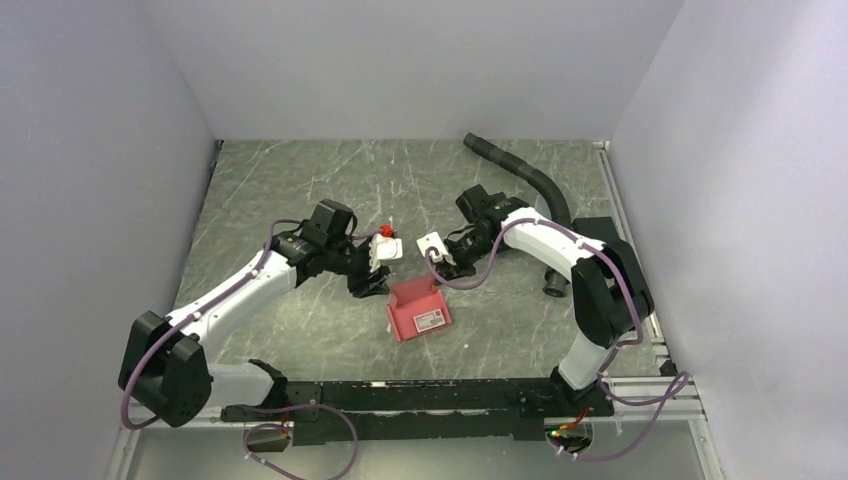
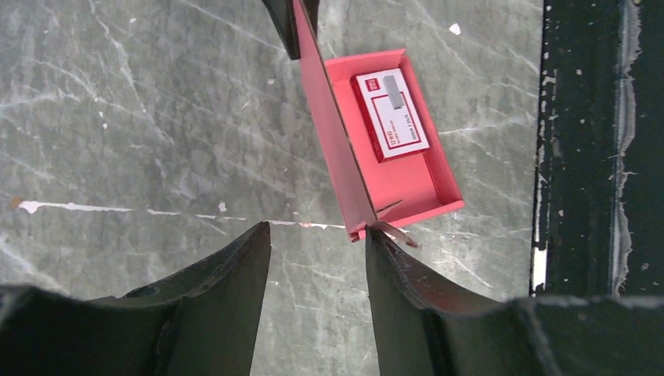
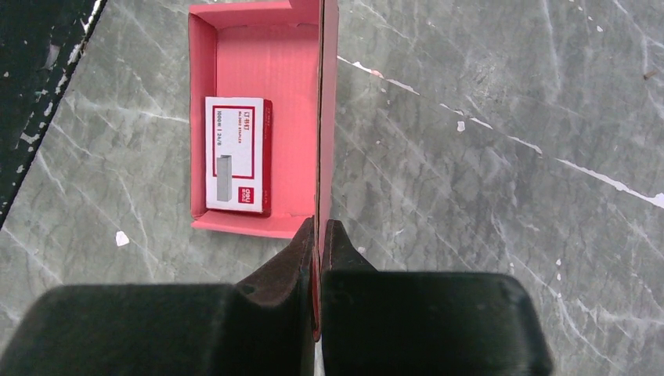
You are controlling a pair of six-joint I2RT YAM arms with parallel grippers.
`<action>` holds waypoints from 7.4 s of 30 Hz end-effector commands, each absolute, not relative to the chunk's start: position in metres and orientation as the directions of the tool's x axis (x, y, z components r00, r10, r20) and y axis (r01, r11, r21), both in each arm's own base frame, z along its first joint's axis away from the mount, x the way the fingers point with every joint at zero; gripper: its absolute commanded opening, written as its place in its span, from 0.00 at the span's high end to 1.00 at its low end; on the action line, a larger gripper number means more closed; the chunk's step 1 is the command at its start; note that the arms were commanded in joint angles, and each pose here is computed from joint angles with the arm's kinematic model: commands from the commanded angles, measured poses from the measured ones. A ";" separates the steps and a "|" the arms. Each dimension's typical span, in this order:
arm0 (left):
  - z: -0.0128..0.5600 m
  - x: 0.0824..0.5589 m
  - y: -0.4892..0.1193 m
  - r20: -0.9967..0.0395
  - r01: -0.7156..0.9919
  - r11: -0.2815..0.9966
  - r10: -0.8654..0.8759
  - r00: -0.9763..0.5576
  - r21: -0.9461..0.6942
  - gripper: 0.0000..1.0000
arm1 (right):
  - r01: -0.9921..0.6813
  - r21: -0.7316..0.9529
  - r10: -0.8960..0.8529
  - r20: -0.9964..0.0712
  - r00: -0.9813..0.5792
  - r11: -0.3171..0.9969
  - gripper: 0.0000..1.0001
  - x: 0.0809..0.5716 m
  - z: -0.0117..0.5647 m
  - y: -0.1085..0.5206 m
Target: Fold the paper box
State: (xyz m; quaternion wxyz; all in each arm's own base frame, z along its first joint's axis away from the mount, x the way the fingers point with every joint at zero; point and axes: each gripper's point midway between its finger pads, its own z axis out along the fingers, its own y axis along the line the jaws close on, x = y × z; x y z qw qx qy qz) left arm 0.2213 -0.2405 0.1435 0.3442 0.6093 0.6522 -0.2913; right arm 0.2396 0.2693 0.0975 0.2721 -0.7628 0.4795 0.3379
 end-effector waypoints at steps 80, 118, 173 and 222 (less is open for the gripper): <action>0.182 0.226 -0.215 -0.793 0.960 0.209 0.609 0.021 0.186 0.37 | -0.913 -0.114 -0.529 -0.784 0.324 -0.391 1.00 0.246 0.108 0.284; 0.169 0.223 -0.259 -0.854 0.998 0.049 0.521 0.018 0.051 0.45 | -0.914 -0.110 -0.530 -0.785 0.321 -0.391 1.00 0.246 0.107 0.285; 0.136 0.221 -0.257 -0.776 0.996 -0.001 0.627 0.073 0.093 0.39 | -0.909 -0.113 -0.515 -0.793 0.325 -0.400 1.00 0.242 0.111 0.286; 0.124 0.221 -0.273 -0.820 0.995 0.097 0.571 -0.046 0.012 0.69 | -0.899 -0.241 -0.536 -0.735 0.414 -0.364 1.00 0.249 0.119 0.277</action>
